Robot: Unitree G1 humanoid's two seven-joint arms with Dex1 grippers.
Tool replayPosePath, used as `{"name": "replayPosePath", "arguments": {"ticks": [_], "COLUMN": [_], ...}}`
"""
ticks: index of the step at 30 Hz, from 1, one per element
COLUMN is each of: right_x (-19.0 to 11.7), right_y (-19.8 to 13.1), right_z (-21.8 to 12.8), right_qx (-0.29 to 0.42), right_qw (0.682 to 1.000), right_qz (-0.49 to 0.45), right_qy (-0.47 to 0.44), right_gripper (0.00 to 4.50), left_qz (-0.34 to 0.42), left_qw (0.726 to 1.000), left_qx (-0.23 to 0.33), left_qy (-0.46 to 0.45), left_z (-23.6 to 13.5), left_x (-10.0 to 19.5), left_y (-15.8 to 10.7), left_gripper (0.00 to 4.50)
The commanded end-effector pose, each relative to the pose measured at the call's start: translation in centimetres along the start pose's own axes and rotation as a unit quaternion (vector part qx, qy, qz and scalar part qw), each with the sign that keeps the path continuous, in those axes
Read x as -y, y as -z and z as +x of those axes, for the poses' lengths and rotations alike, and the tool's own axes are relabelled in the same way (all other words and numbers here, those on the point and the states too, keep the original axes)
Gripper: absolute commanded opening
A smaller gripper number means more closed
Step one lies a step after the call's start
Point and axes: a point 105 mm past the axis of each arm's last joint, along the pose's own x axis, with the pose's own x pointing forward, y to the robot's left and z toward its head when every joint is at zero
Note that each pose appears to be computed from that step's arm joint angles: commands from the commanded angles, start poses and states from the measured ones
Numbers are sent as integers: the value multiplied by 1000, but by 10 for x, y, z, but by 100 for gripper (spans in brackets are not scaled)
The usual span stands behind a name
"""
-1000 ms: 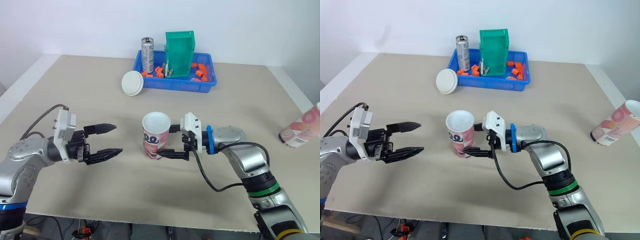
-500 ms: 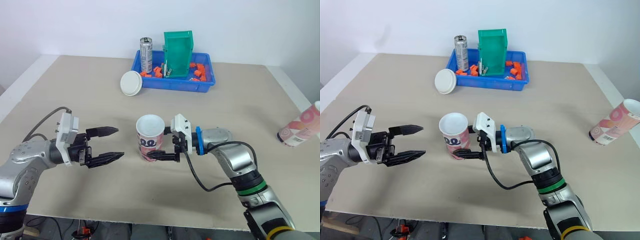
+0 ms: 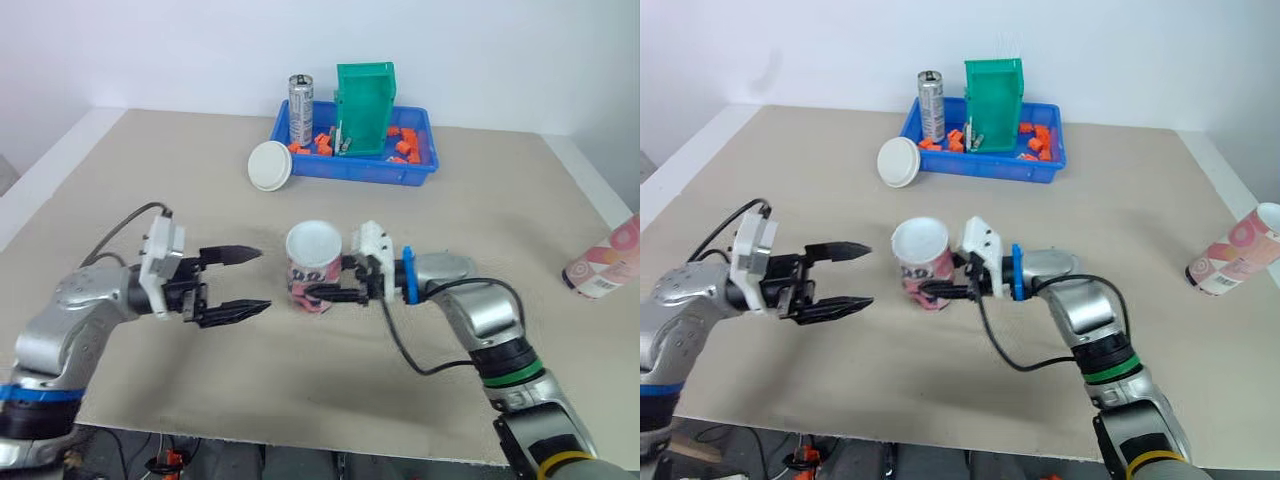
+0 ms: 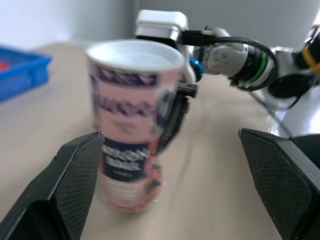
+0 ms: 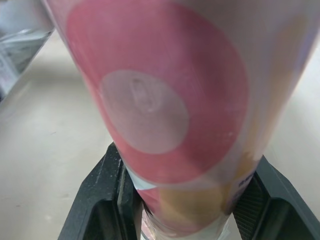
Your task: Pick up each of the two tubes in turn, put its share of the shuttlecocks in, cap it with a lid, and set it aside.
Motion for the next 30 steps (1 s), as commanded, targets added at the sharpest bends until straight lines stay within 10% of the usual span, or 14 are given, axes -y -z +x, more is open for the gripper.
{"name": "replayPosePath", "arguments": {"ticks": [1, 13, 27, 30], "right_x": [21, 88, 73, 69], "right_y": [-18, 36, 86, 98], "right_z": [-31, -237, -246, -240], "right_qx": [20, -21, -42, -35], "right_qw": [997, 846, 823, 825], "right_qz": [-17, 60, 145, 186], "right_qy": [74, 530, 547, 532], "right_gripper": [214, 214, 214, 320], "left_qz": [14, 7, -5, -6], "left_qw": [1000, 993, 990, 990], "left_qx": [20, 69, 90, 90], "left_qy": [9, 91, 104, 104], "left_z": [10, 83, 113, 113], "left_x": [-5, -21, -28, -28], "left_y": [-9, -3, -2, -2], "left_gripper": [450, 450, 450, 450]}}
